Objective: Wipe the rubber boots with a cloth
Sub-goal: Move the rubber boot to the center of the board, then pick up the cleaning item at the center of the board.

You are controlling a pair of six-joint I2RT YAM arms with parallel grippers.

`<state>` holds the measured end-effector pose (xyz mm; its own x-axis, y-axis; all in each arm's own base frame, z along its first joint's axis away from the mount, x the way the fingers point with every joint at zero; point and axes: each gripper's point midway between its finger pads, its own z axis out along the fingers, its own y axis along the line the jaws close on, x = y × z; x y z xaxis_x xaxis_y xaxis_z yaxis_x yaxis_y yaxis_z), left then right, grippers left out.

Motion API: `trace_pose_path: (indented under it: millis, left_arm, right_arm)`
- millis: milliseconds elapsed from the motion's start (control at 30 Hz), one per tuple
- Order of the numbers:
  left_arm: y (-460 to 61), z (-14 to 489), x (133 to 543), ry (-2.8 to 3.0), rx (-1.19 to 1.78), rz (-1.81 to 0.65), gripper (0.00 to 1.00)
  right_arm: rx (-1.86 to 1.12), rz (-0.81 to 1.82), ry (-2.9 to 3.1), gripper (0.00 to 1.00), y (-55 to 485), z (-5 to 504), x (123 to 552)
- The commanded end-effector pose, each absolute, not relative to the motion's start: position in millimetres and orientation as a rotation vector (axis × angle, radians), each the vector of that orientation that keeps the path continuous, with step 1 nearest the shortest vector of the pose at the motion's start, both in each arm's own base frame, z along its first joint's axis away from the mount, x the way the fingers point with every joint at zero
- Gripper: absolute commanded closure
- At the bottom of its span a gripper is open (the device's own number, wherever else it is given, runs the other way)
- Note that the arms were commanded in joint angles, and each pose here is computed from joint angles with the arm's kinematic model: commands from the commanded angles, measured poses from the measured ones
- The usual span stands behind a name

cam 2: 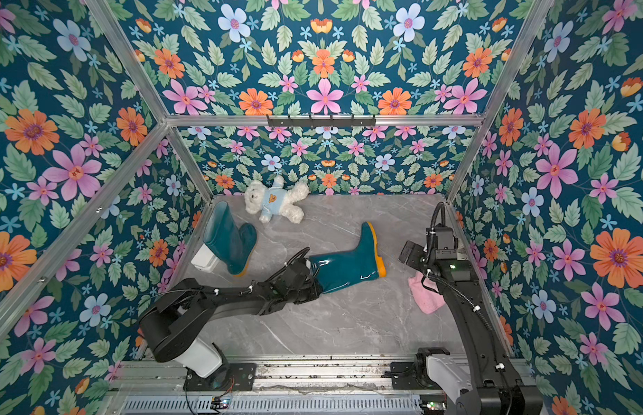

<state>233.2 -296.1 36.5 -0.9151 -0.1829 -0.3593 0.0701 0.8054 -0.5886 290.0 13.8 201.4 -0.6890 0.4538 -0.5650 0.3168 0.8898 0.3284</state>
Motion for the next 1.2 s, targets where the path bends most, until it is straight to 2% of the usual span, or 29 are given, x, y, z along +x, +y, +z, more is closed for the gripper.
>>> trace_pose_path:
  millis: [0,133,300,400,433,500,600,833,967,1167]
  left_arm:
    - [-267,22,204,2.639,-0.034,-0.724,1.00]
    - [-224,20,180,2.614,-0.095,-0.635,1.00]
    - [-178,39,181,2.494,-0.202,-0.536,1.00]
    - [-171,44,184,2.469,-0.216,-0.511,1.00]
    - [-172,42,185,2.478,-0.210,-0.501,0.91]
    - [-175,37,185,2.510,-0.190,-0.472,0.66]
    - [-180,36,186,2.550,-0.144,-0.426,0.50]
    - [-158,77,197,2.461,-0.147,-0.293,0.38]
    - [-146,98,205,2.388,-0.181,-0.249,0.25]
    - [-148,98,228,2.383,-0.188,-0.236,0.23]
  right_arm:
    - [0.564,0.275,2.413,0.01,20,196,281]
    - [0.540,0.268,2.430,0.01,30,193,275]
    - [0.531,0.265,2.439,0.01,35,191,269]
    - [0.531,0.252,2.446,0.01,34,188,266]
    - [0.530,0.248,2.450,0.01,33,187,265]
    - [0.530,0.240,2.459,0.01,33,183,264]
    - [0.529,0.207,2.481,0.01,30,178,262]
    - [0.542,0.043,2.585,0.01,14,156,257]
    - [0.637,0.031,2.664,0.01,5,124,262]
    - [0.726,-0.089,2.693,0.01,-24,101,265]
